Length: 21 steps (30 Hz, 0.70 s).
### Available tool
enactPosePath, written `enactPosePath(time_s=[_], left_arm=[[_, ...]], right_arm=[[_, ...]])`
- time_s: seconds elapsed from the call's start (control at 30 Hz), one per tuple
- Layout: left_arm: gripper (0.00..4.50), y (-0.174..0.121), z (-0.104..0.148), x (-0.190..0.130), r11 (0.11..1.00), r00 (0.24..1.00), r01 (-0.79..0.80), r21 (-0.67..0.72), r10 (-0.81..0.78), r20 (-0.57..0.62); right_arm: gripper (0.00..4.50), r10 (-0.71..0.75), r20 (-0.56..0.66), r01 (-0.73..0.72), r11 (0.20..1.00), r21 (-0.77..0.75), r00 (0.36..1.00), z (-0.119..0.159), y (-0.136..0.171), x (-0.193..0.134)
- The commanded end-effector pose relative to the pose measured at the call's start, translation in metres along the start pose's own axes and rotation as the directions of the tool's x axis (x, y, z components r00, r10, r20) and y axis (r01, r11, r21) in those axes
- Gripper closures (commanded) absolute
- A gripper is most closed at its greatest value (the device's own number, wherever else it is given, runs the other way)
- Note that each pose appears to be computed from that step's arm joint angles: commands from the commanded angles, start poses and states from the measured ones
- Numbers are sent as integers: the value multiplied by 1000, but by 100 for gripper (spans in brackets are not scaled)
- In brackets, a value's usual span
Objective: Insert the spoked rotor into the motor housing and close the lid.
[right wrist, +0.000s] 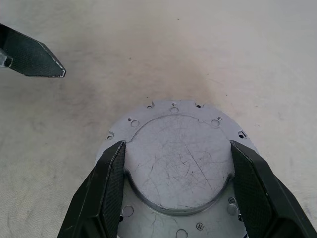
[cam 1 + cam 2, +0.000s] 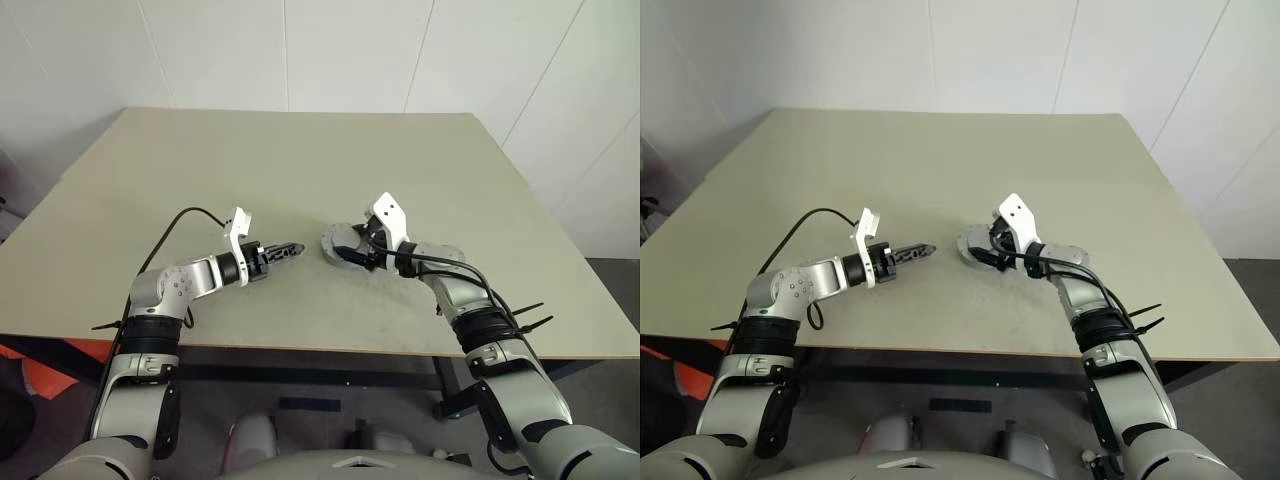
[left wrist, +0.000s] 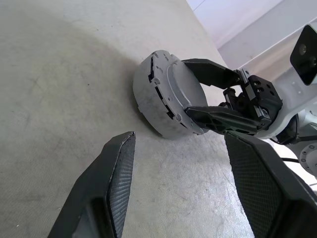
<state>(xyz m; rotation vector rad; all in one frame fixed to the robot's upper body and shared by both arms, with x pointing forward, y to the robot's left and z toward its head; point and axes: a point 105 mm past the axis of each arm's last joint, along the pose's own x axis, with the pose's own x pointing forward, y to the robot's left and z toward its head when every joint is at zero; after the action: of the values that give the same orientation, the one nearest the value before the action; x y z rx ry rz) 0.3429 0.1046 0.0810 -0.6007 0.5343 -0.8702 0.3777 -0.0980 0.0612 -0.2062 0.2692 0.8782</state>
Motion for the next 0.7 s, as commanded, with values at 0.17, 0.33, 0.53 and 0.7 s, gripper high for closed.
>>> enactPosePath(time_s=[0.17,0.33,0.53,0.7], left_arm=[[147,-9,14,-2,999,999,24,41,-25,37],[147,-9,15,-1,999,999,23,40,-24,36],[147,-7,14,-1,999,999,21,40,-22,41],[147,-7,13,-1,999,999,19,41,-21,40]], right_arm=[[139,-59,-70,68,989,133,996,-26,-5,2],[139,-81,-100,90,992,90,992,-32,-9,-1],[139,-89,-111,87,996,-27,990,-36,-5,-1],[139,-73,-133,67,996,-52,988,-42,-3,-3]])
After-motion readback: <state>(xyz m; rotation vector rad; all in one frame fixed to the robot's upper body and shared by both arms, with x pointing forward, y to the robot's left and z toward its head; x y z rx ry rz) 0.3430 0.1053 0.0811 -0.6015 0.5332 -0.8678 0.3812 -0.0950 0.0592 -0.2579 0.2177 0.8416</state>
